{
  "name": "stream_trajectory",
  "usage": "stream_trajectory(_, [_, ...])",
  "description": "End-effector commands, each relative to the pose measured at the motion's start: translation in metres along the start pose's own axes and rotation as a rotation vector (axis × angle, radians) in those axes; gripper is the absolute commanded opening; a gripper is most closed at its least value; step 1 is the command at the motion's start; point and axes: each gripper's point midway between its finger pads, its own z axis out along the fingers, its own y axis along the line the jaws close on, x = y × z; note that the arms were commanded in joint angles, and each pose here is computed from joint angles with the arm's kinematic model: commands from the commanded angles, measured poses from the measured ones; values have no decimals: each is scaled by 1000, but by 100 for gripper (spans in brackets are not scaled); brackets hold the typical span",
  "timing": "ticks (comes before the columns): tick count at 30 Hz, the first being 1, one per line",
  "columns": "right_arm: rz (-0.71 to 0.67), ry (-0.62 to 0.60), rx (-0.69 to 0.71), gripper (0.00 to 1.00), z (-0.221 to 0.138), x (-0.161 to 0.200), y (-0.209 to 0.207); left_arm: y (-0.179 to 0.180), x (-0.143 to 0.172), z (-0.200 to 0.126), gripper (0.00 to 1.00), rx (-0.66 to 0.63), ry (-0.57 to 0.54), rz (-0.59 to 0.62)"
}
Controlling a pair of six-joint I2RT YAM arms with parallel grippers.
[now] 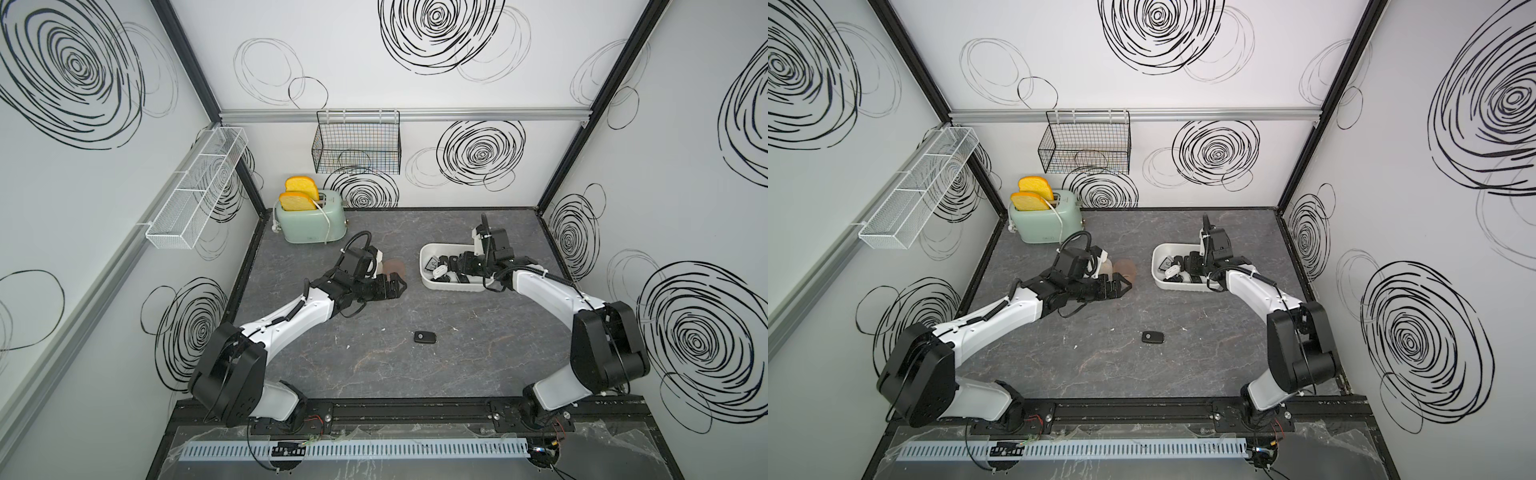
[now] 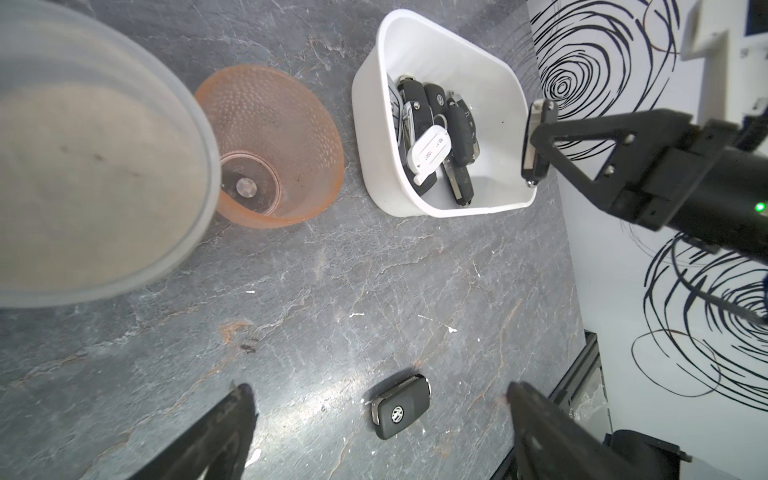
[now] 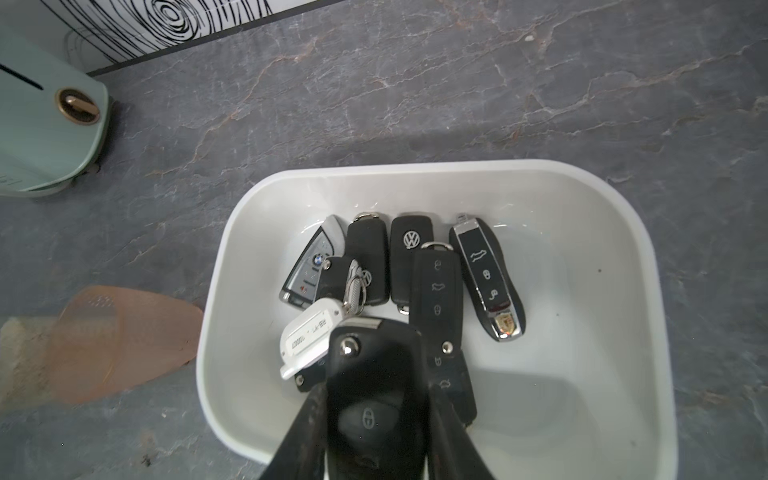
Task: Place the car key into the storage box
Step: Place the car key in the storage box.
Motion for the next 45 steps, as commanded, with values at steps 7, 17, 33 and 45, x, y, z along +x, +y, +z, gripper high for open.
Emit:
stream_trajectory(7, [45, 105, -4, 33, 46, 7, -12, 11, -8, -17, 98, -35, -55, 24])
stream_trajectory(17, [50, 169, 12, 45, 63, 13, -17, 23, -6, -27, 98, -55, -76, 2])
stream_trajectory(33, [3, 75, -171, 71, -9, 0, 31, 21, -2, -19, 98, -25, -72, -87])
stream_trajectory(45, [-210, 159, -294, 76, -58, 93, 85, 41, 37, -24, 98, -52, -54, -196])
